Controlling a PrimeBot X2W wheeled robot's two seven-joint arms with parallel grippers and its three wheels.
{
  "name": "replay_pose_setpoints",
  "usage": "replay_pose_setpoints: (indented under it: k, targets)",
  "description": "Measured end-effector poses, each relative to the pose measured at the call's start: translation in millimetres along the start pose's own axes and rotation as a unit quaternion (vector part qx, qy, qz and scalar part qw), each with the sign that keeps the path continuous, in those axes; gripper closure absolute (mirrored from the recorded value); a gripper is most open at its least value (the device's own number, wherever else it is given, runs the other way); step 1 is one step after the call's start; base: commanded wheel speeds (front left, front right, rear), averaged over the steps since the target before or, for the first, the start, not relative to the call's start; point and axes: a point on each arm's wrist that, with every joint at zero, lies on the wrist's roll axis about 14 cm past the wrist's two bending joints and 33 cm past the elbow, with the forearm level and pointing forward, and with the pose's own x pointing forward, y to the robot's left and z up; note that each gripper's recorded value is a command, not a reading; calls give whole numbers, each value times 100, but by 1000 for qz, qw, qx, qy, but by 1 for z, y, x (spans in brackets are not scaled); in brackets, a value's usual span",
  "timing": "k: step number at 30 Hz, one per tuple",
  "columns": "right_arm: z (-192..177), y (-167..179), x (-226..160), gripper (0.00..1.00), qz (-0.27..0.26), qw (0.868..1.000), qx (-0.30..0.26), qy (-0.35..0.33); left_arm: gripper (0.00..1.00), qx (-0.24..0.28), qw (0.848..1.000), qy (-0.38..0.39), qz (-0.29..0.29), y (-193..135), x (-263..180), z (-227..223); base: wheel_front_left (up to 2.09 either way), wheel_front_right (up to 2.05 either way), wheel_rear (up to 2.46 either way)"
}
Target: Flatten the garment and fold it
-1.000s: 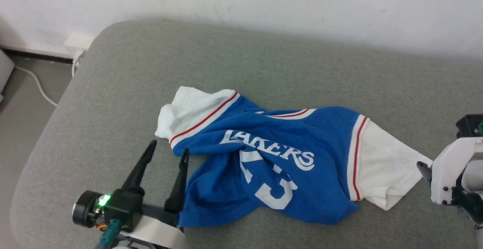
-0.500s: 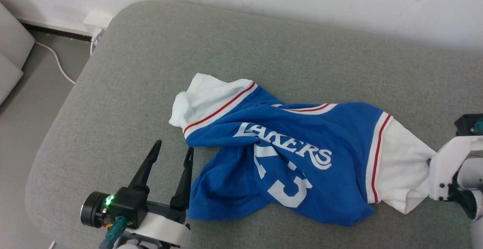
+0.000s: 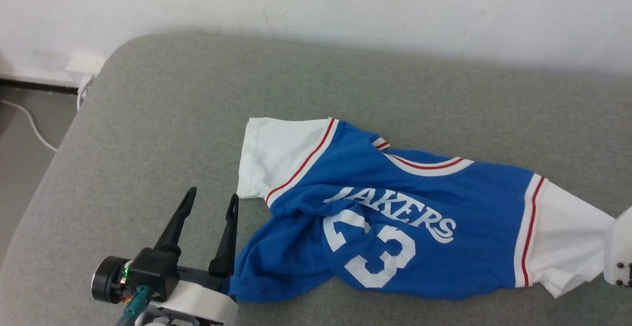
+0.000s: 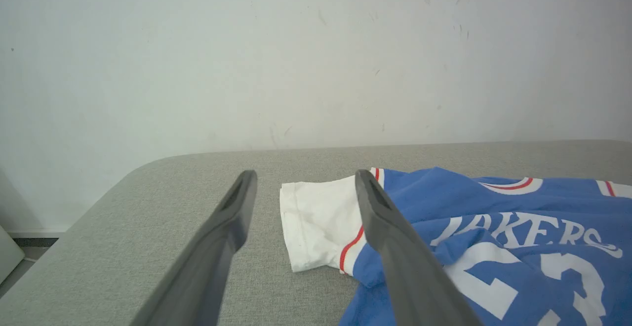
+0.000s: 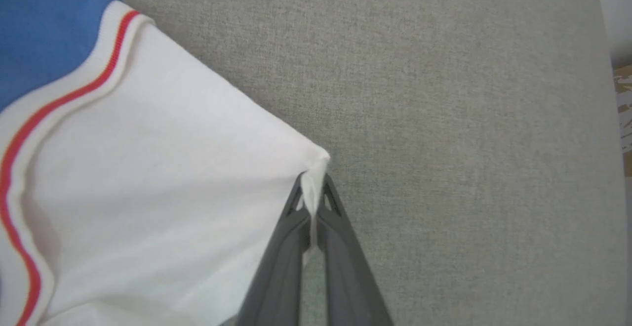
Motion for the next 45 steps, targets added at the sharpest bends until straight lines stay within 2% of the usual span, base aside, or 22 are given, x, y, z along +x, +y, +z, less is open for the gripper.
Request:
replay_pose_setpoints:
  k: [4,5,6,11,16,18,21,26,28,30,35,40,44,45]
  targets:
    - [-21,-23,-13,100,-26,999,20,19,0,-7,1000,-9,-15,-8,6,4,0,0,0]
    - [-28,-27,-15,88,-30,999,23,26,0,-8,1000,-11,-20,-11,7,5,0,0,0]
    - [-33,-28,-17,0,-31,999,27,28,0,-9,1000,-11,-23,-12,8,5,0,0,0]
    - [-18,-20,-25,0,-23,998,45,-44,0,-15,999,-13,-47,-25,15,4,0,0,0]
    - [18,-19,-46,0,-20,984,64,-162,0,-22,997,-19,-76,-37,31,7,0,0,0]
    - [33,-18,-59,0,-19,973,81,-216,0,-23,995,-10,-95,-45,40,4,0,0,0]
    - [52,-18,-80,0,-19,948,115,-296,0,-2,990,32,-139,-60,57,-7,0,0,0]
    - [68,-6,-109,0,-16,912,109,-395,0,37,974,116,-192,-69,94,-20,0,0,0]
    - [72,-2,-117,0,-16,899,103,-425,0,87,960,139,-226,-71,108,-22,0,0,0]
    - [69,-2,-117,0,-19,894,103,-435,0,104,951,170,-235,-64,124,-27,0,0,0]
    - [50,-3,-103,0,-29,900,115,-420,0,132,923,274,-236,-44,155,-50,0,0,0]
    - [31,-9,-86,0,-44,909,126,-394,0,112,881,405,-218,-26,167,-89,0,0,0]
    - [22,-15,-78,0,-58,914,128,-380,0,76,833,510,-201,-20,163,-121,0,0,0]
    - [18,-18,-76,0,-63,916,129,-375,0,69,825,523,-202,-22,163,-125,0,0,0]
